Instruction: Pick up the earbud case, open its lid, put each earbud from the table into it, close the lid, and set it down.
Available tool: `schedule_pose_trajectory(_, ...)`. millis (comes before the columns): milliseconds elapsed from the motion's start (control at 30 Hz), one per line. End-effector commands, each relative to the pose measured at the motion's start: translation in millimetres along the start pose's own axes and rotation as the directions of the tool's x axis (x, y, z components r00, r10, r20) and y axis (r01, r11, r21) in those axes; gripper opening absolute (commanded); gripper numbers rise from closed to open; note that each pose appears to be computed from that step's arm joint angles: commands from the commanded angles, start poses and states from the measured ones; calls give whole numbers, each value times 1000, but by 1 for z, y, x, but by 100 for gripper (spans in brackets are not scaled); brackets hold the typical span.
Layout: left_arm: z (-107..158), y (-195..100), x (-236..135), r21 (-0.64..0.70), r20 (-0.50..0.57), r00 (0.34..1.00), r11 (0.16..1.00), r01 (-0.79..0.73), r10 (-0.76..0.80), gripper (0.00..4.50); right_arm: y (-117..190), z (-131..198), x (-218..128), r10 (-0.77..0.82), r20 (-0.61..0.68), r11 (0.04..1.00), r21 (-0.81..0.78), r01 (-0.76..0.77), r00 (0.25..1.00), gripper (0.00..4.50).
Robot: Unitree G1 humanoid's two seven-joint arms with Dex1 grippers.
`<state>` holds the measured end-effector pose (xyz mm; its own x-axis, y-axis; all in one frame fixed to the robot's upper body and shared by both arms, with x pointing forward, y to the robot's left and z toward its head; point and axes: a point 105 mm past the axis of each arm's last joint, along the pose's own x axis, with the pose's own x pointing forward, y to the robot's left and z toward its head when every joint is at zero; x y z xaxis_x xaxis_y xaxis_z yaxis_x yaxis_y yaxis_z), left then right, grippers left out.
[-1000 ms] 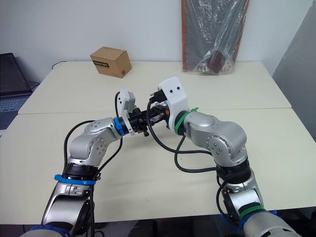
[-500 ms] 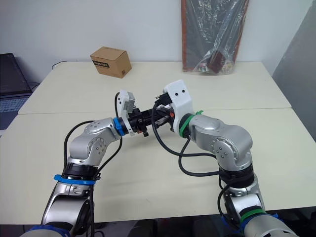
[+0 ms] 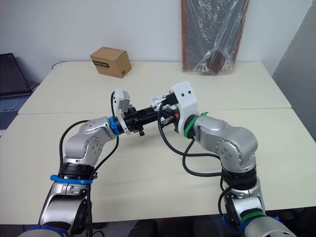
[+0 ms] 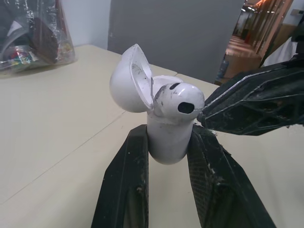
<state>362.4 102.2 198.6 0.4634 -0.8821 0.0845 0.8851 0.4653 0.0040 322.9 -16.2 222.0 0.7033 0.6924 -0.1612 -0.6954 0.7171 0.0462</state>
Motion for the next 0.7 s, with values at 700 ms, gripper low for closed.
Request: schedule_pose_trajectory(700, 5, -11, 5, 48, 24, 999, 998, 31, -32, 79, 21, 30, 3, 105, 91, 994, 16, -107, 990, 3)
